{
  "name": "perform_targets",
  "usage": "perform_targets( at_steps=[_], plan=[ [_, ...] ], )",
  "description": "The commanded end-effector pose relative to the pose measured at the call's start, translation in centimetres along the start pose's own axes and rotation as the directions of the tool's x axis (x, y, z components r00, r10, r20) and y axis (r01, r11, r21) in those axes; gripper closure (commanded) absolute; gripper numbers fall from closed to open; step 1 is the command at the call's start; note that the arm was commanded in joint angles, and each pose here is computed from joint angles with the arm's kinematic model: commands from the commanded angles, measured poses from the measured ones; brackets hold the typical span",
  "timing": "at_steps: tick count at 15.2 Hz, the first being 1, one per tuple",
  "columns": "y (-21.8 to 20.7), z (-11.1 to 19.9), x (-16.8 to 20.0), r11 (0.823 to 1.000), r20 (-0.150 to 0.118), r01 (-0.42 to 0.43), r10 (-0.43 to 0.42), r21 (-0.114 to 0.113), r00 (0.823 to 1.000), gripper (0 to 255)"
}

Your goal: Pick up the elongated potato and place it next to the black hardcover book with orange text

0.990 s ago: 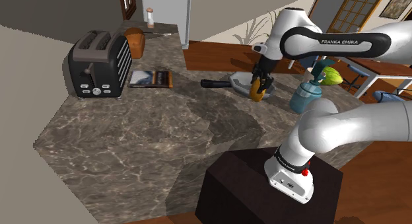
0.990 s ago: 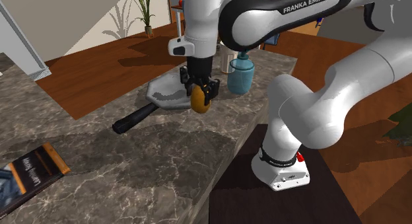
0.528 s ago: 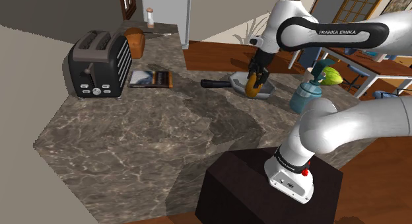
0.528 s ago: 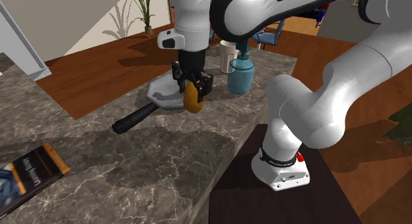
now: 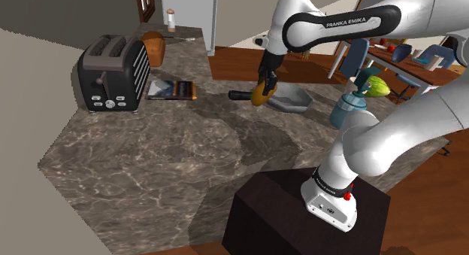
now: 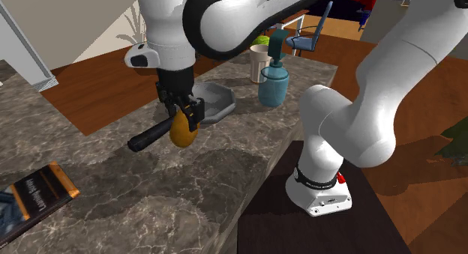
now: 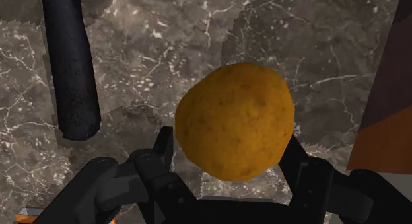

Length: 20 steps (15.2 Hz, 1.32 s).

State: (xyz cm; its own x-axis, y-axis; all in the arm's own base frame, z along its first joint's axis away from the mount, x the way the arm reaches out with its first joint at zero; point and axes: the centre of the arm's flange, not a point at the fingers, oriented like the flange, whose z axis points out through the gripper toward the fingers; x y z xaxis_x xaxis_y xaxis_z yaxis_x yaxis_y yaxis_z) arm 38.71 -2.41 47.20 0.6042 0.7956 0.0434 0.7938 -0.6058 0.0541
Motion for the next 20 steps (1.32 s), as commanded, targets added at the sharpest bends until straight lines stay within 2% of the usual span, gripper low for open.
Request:
perform_targets(
  at_steps=[1,20],
  plan=[
    [0.9,0.2,2.4,1.0,0.0,-0.001,0.001,0.0,1.0,255],
    [9.0,1.6,26.1,1.0,0.0,-0.001,0.001,0.0,1.0,255]
  ],
)
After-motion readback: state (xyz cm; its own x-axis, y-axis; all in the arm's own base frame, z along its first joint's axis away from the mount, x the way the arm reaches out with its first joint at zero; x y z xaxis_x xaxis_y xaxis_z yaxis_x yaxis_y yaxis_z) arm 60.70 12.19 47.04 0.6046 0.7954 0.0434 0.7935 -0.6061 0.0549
